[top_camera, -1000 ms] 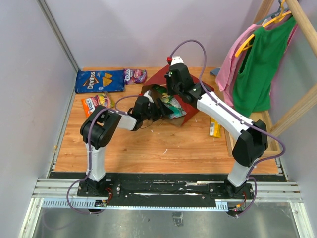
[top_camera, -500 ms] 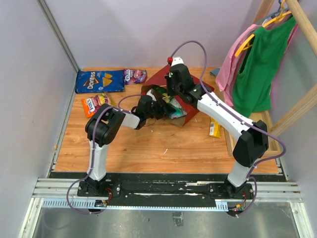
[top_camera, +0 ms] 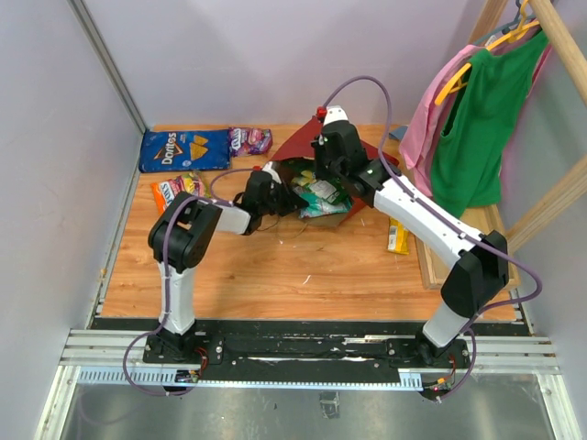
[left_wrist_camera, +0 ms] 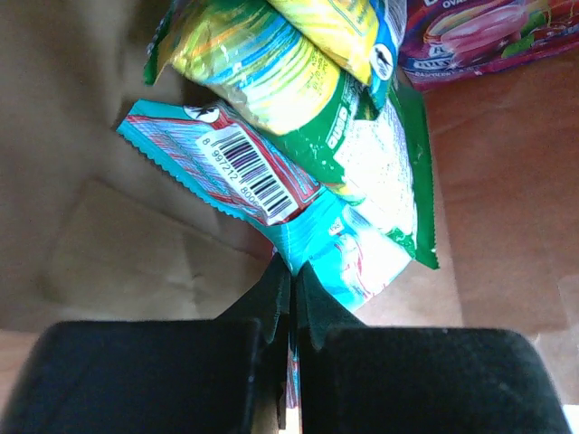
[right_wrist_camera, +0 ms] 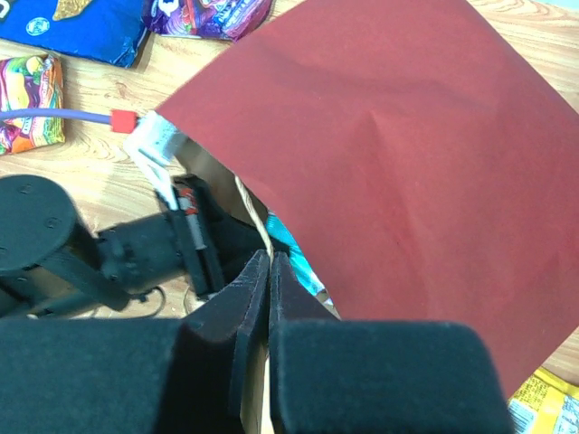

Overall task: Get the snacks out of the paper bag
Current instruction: Take out the snack from the paper bag.

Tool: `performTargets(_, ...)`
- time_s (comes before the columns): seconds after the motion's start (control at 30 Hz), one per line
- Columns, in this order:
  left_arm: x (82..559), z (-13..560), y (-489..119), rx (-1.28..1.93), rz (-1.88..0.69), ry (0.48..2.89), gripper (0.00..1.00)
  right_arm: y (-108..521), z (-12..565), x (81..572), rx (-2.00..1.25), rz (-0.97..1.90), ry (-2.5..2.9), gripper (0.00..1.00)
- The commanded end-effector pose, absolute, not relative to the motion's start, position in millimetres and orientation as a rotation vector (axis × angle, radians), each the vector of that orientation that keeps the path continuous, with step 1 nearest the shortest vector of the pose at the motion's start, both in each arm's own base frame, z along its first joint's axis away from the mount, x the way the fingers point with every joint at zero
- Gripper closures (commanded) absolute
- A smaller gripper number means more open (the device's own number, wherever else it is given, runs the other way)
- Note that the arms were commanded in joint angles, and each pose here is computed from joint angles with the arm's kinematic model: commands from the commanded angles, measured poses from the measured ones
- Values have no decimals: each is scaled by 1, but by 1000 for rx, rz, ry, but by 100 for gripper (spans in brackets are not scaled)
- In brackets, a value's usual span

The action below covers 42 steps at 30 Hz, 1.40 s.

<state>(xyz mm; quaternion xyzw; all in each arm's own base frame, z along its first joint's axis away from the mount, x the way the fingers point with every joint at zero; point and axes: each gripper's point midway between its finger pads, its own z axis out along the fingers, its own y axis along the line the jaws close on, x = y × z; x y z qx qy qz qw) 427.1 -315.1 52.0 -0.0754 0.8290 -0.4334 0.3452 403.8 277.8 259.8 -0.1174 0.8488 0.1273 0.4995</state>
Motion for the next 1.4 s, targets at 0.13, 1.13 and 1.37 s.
performTargets(0.13,415,123,-282,55,-987,1993,99,272,276,394,-291,278,1999,99)
performTargets(1.13,310,199,-28,-668,-135,1609,99,282,263,390,-287,342,2026,99)
performTargets(1.37,318,170,10,-873,241,1711,100,276,261,387,-296,316,2028,99)
